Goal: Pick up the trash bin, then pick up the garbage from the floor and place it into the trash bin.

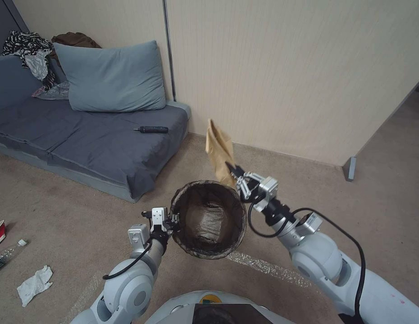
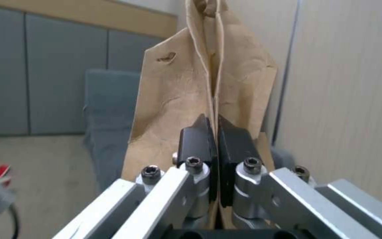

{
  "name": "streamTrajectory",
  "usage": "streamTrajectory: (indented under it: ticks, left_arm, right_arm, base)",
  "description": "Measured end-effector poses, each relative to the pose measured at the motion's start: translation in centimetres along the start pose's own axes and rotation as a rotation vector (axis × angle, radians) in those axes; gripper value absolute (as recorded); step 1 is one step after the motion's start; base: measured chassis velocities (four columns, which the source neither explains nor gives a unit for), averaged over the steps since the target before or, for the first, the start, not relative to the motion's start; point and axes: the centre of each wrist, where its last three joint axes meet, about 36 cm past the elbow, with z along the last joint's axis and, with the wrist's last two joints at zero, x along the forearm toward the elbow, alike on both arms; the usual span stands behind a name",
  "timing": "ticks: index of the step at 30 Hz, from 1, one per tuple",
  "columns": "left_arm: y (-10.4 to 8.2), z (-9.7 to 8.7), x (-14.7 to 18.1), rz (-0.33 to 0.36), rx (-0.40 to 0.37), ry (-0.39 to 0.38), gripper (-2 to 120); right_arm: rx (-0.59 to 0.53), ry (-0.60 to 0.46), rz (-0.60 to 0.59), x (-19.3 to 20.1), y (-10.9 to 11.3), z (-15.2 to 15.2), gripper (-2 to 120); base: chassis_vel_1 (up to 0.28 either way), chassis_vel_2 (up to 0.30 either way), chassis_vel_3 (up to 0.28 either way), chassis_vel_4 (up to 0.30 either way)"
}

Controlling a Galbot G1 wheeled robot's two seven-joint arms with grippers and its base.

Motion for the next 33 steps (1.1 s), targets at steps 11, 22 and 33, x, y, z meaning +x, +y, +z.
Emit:
streamTrajectory:
  ticks: [11,22,33]
  left_arm:
    - [0.0,-0.2,0.1,0.001,0.001,-0.007,2]
    - [0.0,-0.3,0.3,0.001,0.002,-0.01,2]
    - [-0.2,-0.6,0.5,0.006,0.006,-0.018,2]
  right_arm:
    - [-0.01,0.095,-0.069,1.5,1.8,3.2,0]
    - [-0.009,0.127,-0.082,2.1,2.3,4.6,0]
    - [-0.008,0.189,-0.097,2.8,3.1,7.8,15]
  base:
    - [0.0,0.0,0.0,0.0]
    - [0.0,0.0,0.0,0.0]
    - [0.0,0.0,0.0,0.0]
